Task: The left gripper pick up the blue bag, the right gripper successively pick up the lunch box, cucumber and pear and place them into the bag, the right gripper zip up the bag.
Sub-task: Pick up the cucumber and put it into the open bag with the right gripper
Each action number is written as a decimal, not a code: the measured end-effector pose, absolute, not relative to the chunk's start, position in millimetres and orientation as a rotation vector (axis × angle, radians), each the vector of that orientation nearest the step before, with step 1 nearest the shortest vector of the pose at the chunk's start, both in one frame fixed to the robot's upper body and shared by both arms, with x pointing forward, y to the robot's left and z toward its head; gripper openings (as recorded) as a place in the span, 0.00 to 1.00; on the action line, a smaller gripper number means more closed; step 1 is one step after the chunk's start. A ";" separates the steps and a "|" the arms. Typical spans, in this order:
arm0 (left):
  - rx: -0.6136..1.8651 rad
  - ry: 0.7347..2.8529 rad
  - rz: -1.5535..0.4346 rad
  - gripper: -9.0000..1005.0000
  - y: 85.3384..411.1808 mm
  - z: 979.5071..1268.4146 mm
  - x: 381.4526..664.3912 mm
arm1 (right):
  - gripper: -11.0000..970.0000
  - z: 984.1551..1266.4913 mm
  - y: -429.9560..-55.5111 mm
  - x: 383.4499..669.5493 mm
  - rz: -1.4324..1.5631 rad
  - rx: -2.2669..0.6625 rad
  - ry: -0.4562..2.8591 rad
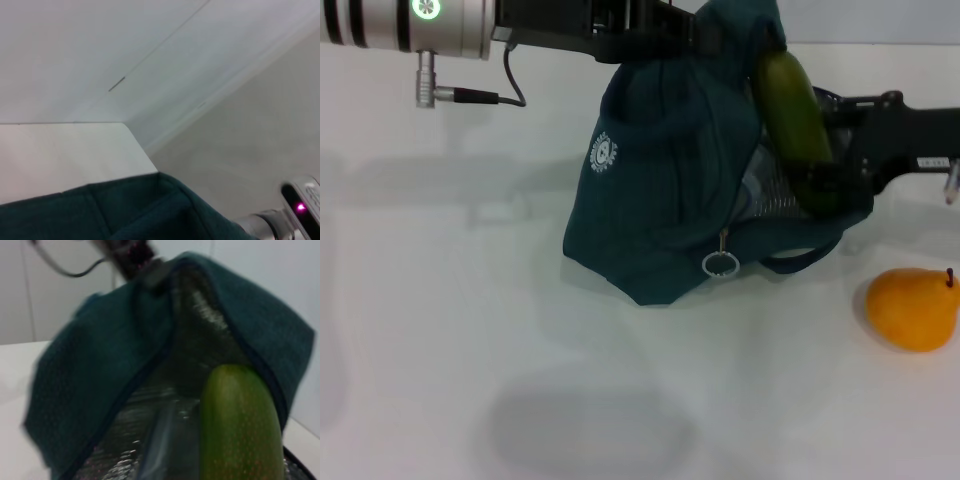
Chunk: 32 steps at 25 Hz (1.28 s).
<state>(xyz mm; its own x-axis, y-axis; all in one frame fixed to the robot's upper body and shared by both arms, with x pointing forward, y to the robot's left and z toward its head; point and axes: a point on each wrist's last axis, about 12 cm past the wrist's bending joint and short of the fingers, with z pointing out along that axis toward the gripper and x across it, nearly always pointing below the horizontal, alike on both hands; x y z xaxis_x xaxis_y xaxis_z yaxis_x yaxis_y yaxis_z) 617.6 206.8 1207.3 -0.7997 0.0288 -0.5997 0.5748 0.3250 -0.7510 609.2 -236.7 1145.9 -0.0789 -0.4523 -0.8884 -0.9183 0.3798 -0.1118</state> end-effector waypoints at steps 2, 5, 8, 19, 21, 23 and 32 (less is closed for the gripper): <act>0.537 2.111 -1.498 0.07 205.8 1206.9 616.5 | 0.66 1147.9 -232.7 612.5 0.623 -1.206 1.699; 0.546 2.112 -1.506 0.07 204.6 1206.5 615.3 | 0.66 1150.4 -224.1 616.2 0.638 -1.193 1.706; 0.555 2.110 -1.513 0.07 203.1 1206.1 614.4 | 0.66 1151.8 -212.4 618.7 0.649 -1.206 1.706; 0.567 2.111 -1.529 0.07 202.5 1203.9 611.2 | 0.66 1157.1 -189.2 616.7 0.754 -1.243 1.768; 0.565 2.112 -1.527 0.07 203.3 1203.5 611.0 | 0.66 1157.4 -193.0 614.9 0.778 -1.227 1.777; 0.565 2.112 -1.527 0.07 203.4 1203.5 611.0 | 0.66 1157.6 -199.0 612.4 0.806 -1.204 1.786; 0.566 2.113 -1.539 0.07 202.6 1204.7 610.8 | 0.68 1167.3 -232.2 605.7 0.910 -1.070 1.822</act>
<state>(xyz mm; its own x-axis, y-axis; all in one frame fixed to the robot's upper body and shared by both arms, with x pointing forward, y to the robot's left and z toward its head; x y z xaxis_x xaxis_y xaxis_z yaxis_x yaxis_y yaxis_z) 610.8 202.6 1204.7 -0.8081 0.0571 -0.5863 0.5755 0.2888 -0.7651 605.7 -232.2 1167.3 -0.3057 -0.3194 -0.8970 -0.9089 0.3785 0.1750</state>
